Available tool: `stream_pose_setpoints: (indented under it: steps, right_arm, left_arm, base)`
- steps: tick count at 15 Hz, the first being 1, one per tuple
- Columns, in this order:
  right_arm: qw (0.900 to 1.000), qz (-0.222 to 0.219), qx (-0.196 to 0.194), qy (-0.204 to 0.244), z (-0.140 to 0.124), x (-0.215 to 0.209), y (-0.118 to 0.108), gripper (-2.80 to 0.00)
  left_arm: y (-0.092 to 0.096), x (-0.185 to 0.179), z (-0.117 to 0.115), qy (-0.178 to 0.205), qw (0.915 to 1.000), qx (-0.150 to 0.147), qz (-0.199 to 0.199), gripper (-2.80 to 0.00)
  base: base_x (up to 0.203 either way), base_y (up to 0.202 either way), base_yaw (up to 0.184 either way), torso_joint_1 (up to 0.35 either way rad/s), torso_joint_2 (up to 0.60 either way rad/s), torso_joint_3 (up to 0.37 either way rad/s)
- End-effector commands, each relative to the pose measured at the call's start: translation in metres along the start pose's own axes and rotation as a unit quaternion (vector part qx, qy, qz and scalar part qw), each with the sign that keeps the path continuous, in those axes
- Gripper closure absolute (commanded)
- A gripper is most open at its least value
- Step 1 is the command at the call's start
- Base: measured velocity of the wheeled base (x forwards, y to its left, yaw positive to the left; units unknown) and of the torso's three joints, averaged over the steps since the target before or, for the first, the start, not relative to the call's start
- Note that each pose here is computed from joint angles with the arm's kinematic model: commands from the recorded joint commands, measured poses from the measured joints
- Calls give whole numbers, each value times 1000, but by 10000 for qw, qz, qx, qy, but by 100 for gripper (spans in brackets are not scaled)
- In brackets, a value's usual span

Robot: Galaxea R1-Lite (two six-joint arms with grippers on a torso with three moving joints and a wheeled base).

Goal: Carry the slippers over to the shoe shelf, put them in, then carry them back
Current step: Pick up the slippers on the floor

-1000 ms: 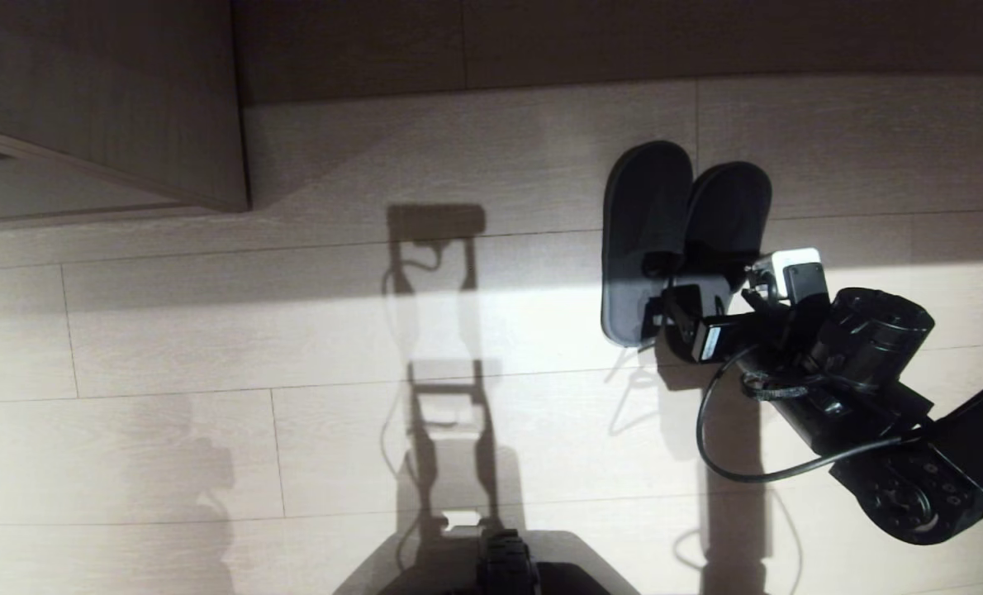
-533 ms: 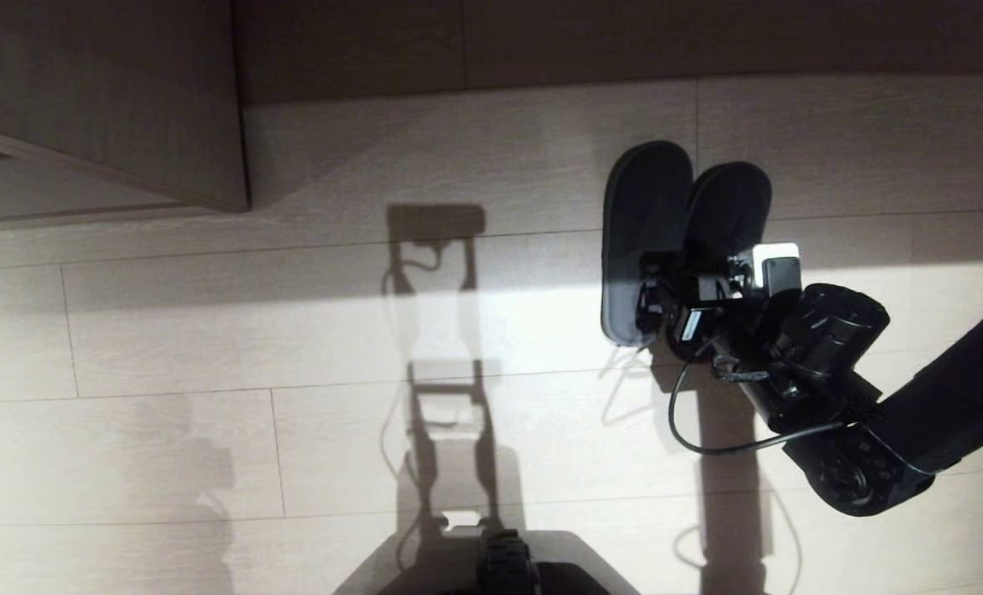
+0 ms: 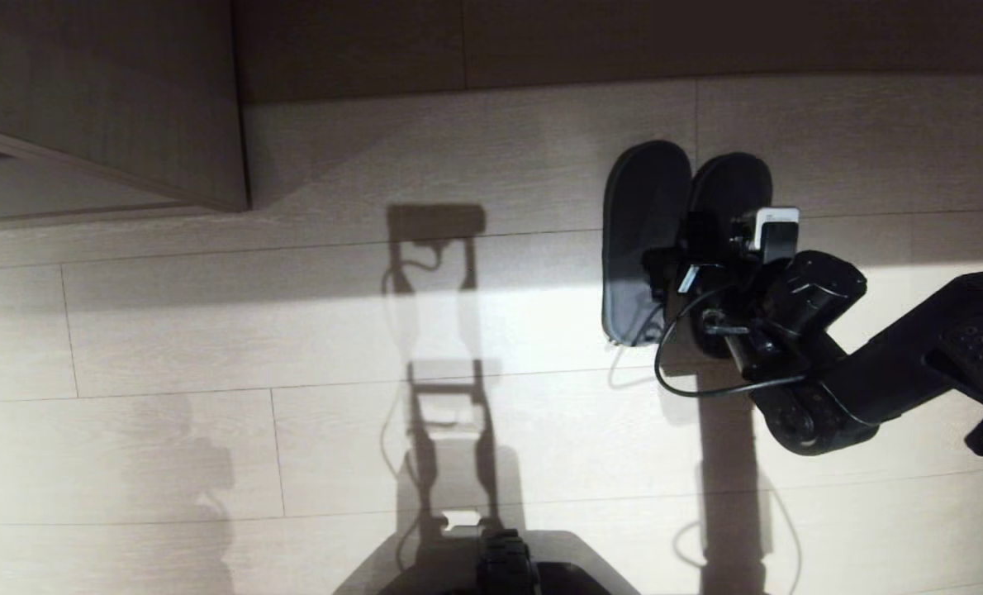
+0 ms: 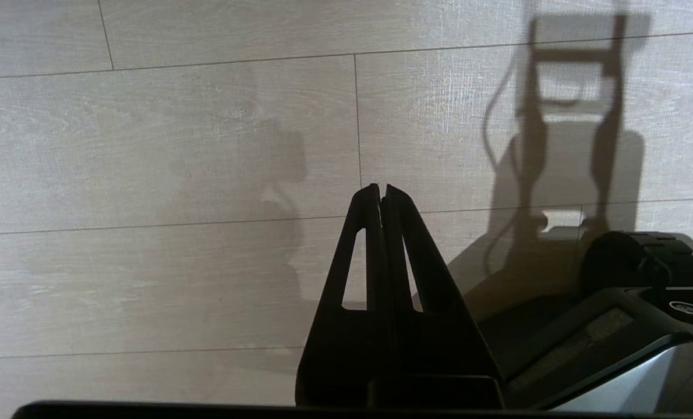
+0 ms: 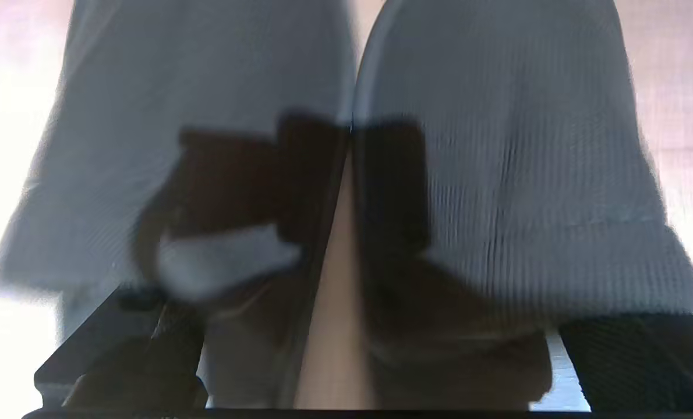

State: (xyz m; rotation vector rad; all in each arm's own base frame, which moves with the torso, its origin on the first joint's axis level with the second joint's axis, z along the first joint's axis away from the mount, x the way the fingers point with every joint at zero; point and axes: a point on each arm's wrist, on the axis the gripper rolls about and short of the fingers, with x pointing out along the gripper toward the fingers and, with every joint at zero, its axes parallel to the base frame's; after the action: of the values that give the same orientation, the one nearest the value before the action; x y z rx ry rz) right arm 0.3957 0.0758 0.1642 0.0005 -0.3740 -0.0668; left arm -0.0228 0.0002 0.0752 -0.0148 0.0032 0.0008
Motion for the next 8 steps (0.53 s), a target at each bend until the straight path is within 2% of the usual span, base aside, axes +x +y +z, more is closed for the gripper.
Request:
stream_pose_setpoints:
  steps: [1, 2, 8]
  right_arm:
    - [9998, -59, 17, -204, -5, 14, -2, -280]
    - [9995, -26, 1, -316, -6, 21, -4, 0]
    - [9980, 241, 22, -586, -10, 37, -6, 0]
  left_arm:
    - [0, 0, 0, -1, 10000, -2, 4, 0]
    - [0, 0, 0, -1, 10000, -2, 4, 0]
    - [0, 0, 0, -1, 10000, 5, 4, 0]
  base:
    - [0, 0, 0, 0, 0, 0]
    - [0, 0, 0, 0, 0, 0]
    - [0, 0, 0, 0, 0, 0]
